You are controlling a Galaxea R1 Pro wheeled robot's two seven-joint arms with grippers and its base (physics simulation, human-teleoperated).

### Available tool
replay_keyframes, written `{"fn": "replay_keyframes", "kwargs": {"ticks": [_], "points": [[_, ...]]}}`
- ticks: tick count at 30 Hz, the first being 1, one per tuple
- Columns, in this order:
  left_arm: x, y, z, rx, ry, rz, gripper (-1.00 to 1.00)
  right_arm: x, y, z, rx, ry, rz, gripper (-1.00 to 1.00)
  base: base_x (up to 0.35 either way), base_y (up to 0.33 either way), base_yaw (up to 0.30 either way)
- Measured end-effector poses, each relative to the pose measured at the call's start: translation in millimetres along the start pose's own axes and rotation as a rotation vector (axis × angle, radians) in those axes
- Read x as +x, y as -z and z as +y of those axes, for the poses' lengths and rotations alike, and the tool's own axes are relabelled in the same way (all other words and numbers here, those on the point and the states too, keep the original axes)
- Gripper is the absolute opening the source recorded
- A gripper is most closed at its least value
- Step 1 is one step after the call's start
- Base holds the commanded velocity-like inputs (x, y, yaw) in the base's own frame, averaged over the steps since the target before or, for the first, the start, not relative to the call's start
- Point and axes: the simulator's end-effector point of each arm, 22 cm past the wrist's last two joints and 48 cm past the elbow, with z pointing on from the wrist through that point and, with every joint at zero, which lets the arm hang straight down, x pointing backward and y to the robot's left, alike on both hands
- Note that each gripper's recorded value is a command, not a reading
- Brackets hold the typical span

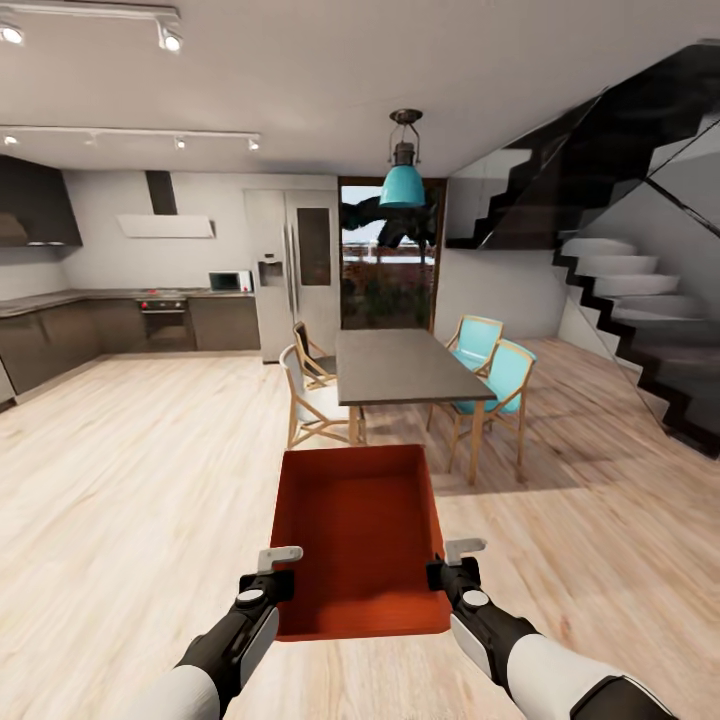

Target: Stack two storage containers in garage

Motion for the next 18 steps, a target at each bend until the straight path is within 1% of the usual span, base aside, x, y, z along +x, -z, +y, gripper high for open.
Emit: {"fn": "replay_keyframes", "kwargs": {"ticks": [18], "points": [[-0.1,0.0,-0.1,0.000,0.000,0.000,-1.00,0.0,0.0,-0.1,0.000,0.000,0.000,-1.00,0.000,0.000,-0.290]]}}
